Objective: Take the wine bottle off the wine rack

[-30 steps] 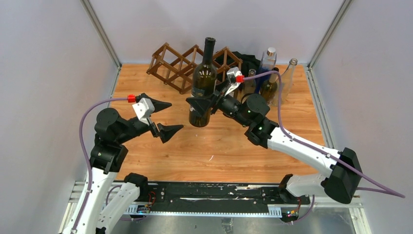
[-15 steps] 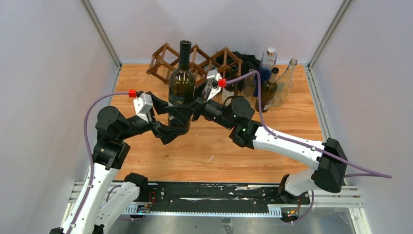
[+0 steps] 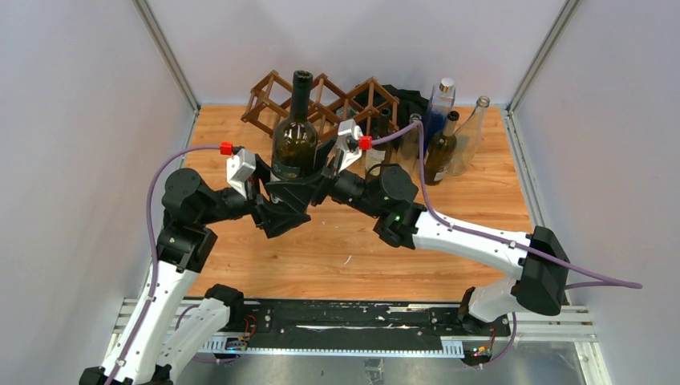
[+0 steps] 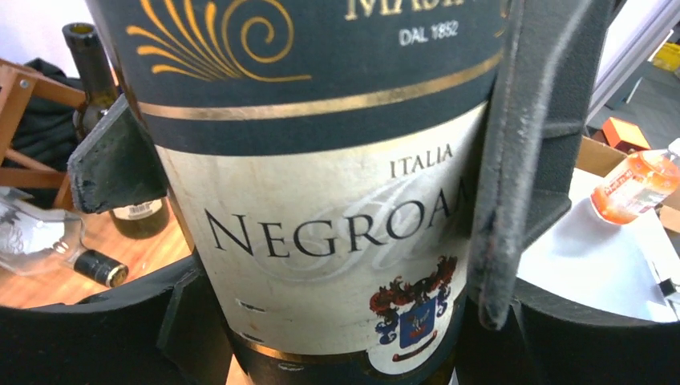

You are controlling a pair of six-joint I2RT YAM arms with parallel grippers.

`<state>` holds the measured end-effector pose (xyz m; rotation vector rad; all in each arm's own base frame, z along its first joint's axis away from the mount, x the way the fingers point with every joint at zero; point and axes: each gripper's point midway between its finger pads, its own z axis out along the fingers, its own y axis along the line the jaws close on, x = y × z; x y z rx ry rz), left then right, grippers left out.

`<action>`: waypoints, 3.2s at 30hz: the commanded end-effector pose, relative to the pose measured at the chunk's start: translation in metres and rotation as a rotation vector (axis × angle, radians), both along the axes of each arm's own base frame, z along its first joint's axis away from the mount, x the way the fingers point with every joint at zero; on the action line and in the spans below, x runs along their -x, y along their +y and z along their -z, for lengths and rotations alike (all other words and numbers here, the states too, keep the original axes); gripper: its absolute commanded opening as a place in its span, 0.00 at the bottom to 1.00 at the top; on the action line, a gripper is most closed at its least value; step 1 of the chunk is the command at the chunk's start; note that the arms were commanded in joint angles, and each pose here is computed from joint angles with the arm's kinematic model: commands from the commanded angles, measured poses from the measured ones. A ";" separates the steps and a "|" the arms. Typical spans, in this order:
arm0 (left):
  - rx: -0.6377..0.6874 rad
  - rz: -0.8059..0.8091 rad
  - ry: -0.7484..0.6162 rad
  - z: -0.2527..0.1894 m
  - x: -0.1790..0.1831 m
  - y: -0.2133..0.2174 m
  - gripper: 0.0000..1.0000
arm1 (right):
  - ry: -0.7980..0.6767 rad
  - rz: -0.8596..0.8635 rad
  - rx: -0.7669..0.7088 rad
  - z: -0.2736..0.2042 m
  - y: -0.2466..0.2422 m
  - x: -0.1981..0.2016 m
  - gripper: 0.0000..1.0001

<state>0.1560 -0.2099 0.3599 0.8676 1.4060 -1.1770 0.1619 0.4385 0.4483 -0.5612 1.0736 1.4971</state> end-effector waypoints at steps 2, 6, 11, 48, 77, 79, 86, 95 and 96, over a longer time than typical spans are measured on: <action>-0.015 0.042 -0.047 -0.008 0.003 -0.002 0.52 | -0.078 -0.095 -0.110 -0.045 -0.012 0.035 0.03; -0.061 0.014 -0.098 -0.004 0.001 0.002 0.02 | -0.059 -0.103 -0.022 -0.033 -0.015 0.036 0.41; -0.131 -0.084 -0.214 0.000 -0.011 0.013 0.00 | -0.024 -0.129 0.057 -0.027 -0.030 0.028 0.74; -0.161 -0.192 -0.179 0.036 -0.022 0.023 0.00 | -0.148 -0.094 -0.121 -0.123 -0.097 0.014 0.85; -0.159 -0.162 -0.166 0.042 -0.016 0.021 0.00 | -0.178 -0.100 -0.148 -0.137 -0.105 0.011 0.84; -0.157 -0.166 -0.174 0.041 -0.016 0.022 0.00 | -0.171 -0.111 -0.139 -0.135 -0.102 0.011 0.80; -0.150 -0.168 -0.184 0.036 -0.017 0.021 0.00 | -0.121 -0.111 -0.095 -0.119 -0.094 0.002 0.66; -0.139 -0.173 -0.208 0.027 -0.017 0.021 0.00 | -0.069 -0.129 0.037 -0.084 -0.072 -0.011 0.68; -0.136 -0.174 -0.208 0.026 -0.017 0.021 0.00 | -0.064 -0.130 0.046 -0.081 -0.071 -0.011 0.68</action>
